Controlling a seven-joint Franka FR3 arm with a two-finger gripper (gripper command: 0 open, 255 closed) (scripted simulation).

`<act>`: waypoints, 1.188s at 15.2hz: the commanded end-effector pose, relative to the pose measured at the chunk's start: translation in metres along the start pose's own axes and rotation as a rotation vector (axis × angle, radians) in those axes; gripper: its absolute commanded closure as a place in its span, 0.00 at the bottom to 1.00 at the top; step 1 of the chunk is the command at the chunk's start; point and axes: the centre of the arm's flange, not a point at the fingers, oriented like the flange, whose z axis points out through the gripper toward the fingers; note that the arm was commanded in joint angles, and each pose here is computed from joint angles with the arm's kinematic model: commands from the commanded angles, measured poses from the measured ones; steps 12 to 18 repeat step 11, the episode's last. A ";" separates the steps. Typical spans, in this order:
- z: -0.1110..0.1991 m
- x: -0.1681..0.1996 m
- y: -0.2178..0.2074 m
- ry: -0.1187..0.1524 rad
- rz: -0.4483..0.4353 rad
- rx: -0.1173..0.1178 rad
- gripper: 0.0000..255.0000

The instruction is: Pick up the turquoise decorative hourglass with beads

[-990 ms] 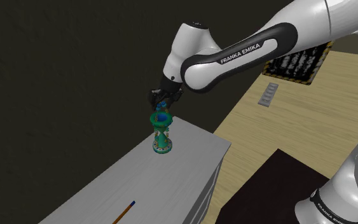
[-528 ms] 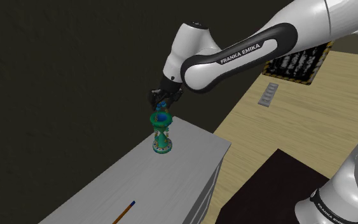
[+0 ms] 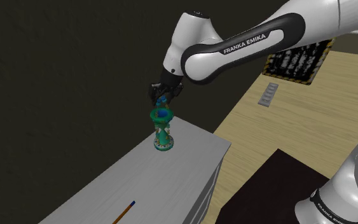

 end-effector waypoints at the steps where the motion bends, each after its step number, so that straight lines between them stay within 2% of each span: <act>1: -0.010 0.005 -0.003 0.001 0.000 0.000 1.00; 9: -0.050 0.018 -0.011 0.001 0.000 0.000 1.00; 18: -0.050 0.018 -0.011 0.001 0.000 0.000 1.00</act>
